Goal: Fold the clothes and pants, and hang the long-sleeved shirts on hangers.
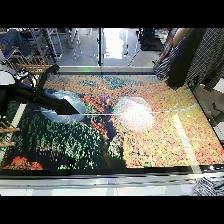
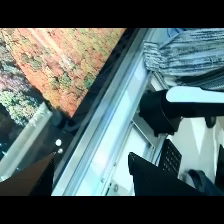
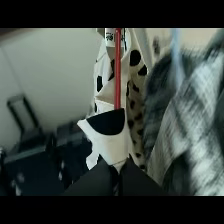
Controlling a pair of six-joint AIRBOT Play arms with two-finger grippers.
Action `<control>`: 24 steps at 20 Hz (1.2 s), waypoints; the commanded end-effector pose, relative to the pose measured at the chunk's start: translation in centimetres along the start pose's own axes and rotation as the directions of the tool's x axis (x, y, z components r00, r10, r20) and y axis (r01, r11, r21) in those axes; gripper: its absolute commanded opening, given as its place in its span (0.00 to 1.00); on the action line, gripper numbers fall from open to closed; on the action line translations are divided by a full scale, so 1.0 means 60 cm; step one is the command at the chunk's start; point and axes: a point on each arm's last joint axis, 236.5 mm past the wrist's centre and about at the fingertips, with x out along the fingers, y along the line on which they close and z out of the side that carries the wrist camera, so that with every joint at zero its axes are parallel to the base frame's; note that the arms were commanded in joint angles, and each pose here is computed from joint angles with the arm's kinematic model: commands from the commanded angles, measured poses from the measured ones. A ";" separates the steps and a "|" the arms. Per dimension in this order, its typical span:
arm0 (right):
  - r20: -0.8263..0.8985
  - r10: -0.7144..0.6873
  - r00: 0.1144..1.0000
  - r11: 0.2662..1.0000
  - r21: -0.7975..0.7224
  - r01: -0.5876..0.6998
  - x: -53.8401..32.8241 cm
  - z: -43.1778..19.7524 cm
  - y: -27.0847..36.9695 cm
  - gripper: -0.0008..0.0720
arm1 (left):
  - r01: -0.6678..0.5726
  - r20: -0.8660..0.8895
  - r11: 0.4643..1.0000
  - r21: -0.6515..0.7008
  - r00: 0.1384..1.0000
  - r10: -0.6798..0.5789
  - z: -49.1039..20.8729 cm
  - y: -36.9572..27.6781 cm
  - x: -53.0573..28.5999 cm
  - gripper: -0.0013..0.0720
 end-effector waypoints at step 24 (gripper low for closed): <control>-0.113 0.735 0.668 0.676 0.047 -0.735 -0.217 -0.023 0.286 0.97 | -0.118 -0.132 0.982 -0.151 0.986 0.098 -0.052 0.038 -0.007 0.19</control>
